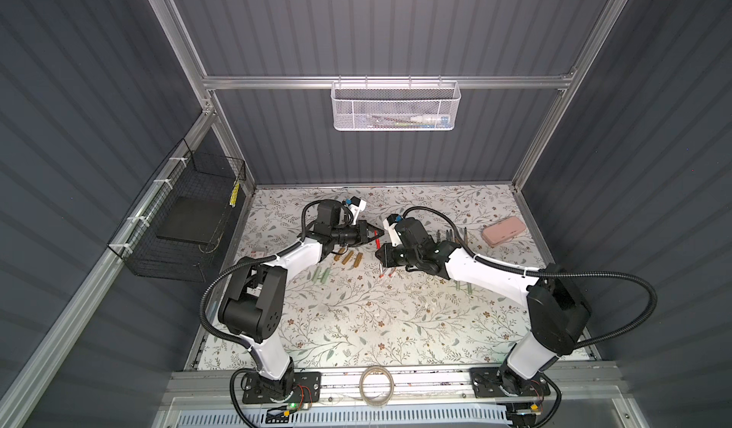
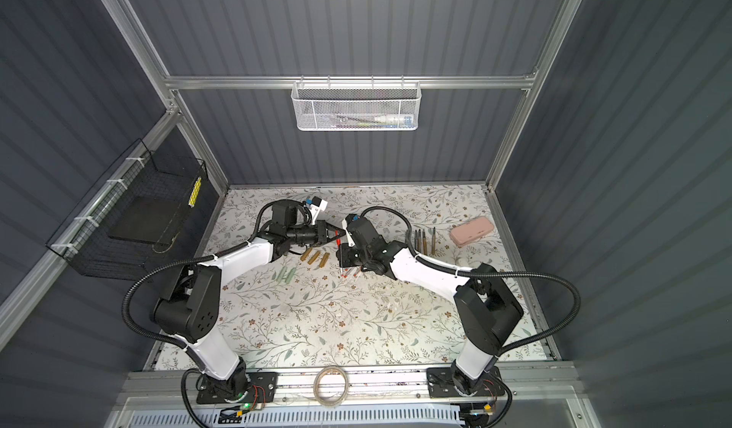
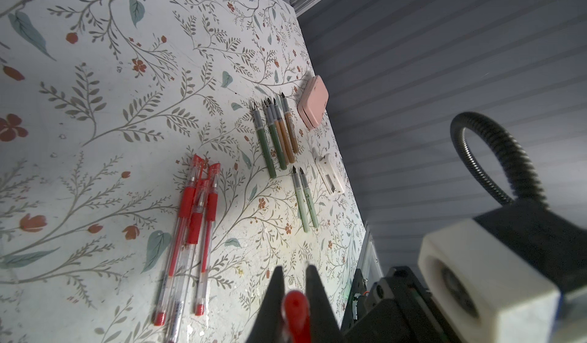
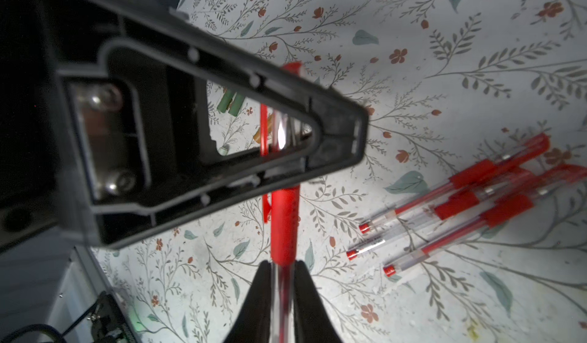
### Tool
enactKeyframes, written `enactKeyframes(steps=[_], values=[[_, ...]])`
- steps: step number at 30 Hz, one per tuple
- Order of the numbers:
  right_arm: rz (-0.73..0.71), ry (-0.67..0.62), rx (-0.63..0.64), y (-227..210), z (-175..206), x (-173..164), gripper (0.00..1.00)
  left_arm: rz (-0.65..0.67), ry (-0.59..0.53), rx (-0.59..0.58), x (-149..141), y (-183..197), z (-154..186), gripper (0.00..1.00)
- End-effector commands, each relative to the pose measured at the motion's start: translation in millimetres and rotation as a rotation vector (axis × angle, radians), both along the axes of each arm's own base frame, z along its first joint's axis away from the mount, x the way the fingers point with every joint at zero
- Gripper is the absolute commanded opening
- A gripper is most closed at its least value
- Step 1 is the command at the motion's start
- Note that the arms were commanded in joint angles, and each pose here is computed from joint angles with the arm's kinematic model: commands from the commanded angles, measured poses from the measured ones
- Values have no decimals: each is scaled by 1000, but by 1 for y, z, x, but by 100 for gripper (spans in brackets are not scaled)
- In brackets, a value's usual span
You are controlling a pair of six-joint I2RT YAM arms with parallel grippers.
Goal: Remove pen caps from pens
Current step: Open the pen cap on the pen.
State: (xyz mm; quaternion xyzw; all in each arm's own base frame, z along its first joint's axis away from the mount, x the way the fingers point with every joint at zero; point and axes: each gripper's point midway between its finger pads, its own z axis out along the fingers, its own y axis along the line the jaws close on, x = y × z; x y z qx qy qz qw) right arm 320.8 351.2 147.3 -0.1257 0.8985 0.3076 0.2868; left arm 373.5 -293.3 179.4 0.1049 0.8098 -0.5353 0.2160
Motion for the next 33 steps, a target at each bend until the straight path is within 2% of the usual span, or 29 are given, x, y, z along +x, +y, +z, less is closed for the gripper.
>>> enactKeyframes(steps=[1, 3, 5, 6, 11, 15, 21, 28, 33], values=[[23, 1, 7, 6, 0, -3, 10, -9, -20, -14, -3, -2, 13, 0], [26, 12, 2, 7, -5, -3, 9, -6, -14, -18, -2, -2, 13, 0], [26, 21, -2, 7, -6, -5, 1, -5, -12, -21, -1, -2, 16, 0], [24, 17, 1, 6, -6, -5, 0, -7, -14, -21, 0, -2, 17, 0], [22, 42, -13, -3, -16, -17, 0, 16, -23, -19, 6, 5, 21, 0], [17, 79, -16, -10, -33, -40, 0, 82, 1, -53, 27, 25, 30, 0], [16, 122, -49, -17, -52, -68, 0, 133, -61, -57, 58, 50, 57, 0], [-14, 108, -76, -35, -52, -74, 0, 164, -119, 1, 58, 67, 53, 0], [-14, 129, -87, -40, -59, -79, 0, 216, -124, 7, 72, 83, 52, 0]])
